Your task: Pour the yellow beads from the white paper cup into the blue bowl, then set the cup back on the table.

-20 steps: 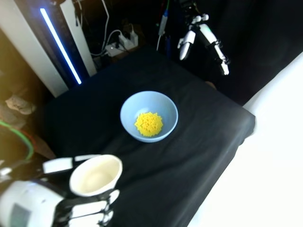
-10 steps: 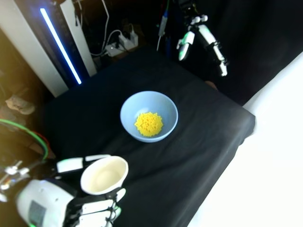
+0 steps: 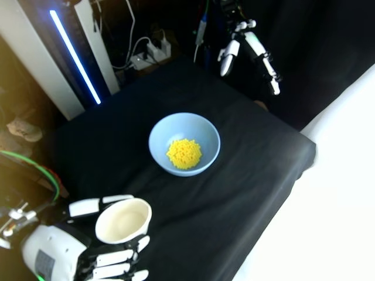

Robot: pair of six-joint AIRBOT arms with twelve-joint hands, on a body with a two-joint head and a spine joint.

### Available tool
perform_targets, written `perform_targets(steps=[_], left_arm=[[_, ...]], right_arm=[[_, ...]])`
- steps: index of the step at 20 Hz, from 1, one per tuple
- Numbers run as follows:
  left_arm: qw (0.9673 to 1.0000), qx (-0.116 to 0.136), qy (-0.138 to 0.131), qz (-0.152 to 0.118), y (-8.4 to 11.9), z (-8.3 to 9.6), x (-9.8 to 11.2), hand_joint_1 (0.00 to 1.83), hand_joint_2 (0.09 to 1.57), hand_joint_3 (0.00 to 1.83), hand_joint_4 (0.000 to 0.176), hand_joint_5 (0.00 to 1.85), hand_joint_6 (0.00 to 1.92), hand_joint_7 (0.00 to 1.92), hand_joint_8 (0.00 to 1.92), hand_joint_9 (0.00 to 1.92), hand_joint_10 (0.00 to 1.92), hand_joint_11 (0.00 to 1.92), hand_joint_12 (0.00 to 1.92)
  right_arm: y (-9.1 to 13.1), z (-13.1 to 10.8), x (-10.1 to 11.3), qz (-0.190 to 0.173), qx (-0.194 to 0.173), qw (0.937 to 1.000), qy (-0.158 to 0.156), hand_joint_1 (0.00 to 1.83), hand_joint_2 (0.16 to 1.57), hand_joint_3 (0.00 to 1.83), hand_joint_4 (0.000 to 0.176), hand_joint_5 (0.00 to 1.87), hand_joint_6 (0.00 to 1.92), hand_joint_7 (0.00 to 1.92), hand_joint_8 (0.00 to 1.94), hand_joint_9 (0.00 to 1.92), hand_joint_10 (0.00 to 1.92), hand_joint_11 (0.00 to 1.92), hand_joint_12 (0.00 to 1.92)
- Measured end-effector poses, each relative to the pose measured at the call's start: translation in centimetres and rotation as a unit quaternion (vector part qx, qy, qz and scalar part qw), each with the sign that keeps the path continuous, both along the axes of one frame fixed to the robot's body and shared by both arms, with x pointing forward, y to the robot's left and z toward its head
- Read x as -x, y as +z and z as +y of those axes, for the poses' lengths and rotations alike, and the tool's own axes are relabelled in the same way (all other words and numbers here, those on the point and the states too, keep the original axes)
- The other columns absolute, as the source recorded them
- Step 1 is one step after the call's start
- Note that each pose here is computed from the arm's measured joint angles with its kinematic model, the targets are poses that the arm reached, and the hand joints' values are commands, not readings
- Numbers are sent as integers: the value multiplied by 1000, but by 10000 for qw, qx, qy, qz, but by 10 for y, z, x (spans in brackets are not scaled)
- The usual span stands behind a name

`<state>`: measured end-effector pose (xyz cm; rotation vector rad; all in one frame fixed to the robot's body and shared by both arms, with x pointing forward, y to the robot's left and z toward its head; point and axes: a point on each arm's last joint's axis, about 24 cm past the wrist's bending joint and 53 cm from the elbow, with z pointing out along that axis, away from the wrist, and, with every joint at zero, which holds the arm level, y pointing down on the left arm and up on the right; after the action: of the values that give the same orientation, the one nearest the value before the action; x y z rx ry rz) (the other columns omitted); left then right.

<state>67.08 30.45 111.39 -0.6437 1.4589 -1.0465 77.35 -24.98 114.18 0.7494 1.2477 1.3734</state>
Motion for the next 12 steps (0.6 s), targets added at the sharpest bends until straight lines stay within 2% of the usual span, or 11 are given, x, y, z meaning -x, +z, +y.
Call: perform_targets(steps=[1, 2, 3, 4, 5, 8, 10, 12], left_arm=[[10000, 1, -4, -4, 0, 0, 0, 537, 817, 0, 39, 137, 2, 179, 7, 112, 9, 0, 298], [10000, 0, -5, -2, 0, 0, 0, 537, 817, 0, 39, 137, 2, 179, 7, 112, 9, 0, 298], [10000, 1, -4, -2, 0, 0, 0, 532, 804, 0, 59, 144, 2, 184, 4, 123, 7, 0, 315], [10000, 2, -4, -5, 0, 0, 0, 548, 809, 0, 54, 145, 2, 188, 4, 122, 5, 0, 313], [10000, 1, -4, -4, 0, 0, 0, 554, 815, 3, 50, 143, 1, 191, 5, 124, 5, 0, 311], [10000, 10, -8, -5, 0, 0, 0, 556, 824, 1, 60, 148, 1, 201, 1, 126, 3, 0, 293], [10000, 10, -6, -5, 0, 0, 0, 541, 818, 0, 52, 121, 1, 143, 1, 80, 1, 0, 257], [10000, 10, -6, -5, 0, 0, 0, 544, 821, 1, 34, 114, 0, 139, 0, 78, 0, 0, 278]], right_arm=[[0, 0, 0, -3, 12, 10000, 9, 937, 907, 0, 115, 786, 64, 853, 139, 609, 36, 0, 785], [0, 1, 0, -7, 22, 10000, 15, 937, 907, 0, 115, 786, 64, 853, 139, 609, 36, 0, 785], [-3, 2, 1, 21, 94, 9999, 40, 907, 774, 0, 152, 469, 2, 618, 7, 339, 7, 0, 322], [-5, 3, 1, 52, 153, 9999, 60, 955, 746, 0, 171, 275, 0, 448, 1, 195, 4, 0, 102], [-11, 4, 0, 161, 215, 9996, 73, 984, 745, 0, 175, 199, 0, 382, 0, 150, 0, 0, 57], [-12, 5, 0, 172, 212, 9996, 74, 941, 697, 0, 176, 69, 0, 262, 0, 99, 0, 2, 3], [-12, 5, 0, 176, 218, 9996, 85, 938, 649, 0, 176, 2, 0, 186, 0, 51, 1, 0, 0], [-12, 6, 1, 172, 231, 9995, 102, 919, 614, 0, 176, 0, 0, 141, 0, 39, 0, 0, 0]])
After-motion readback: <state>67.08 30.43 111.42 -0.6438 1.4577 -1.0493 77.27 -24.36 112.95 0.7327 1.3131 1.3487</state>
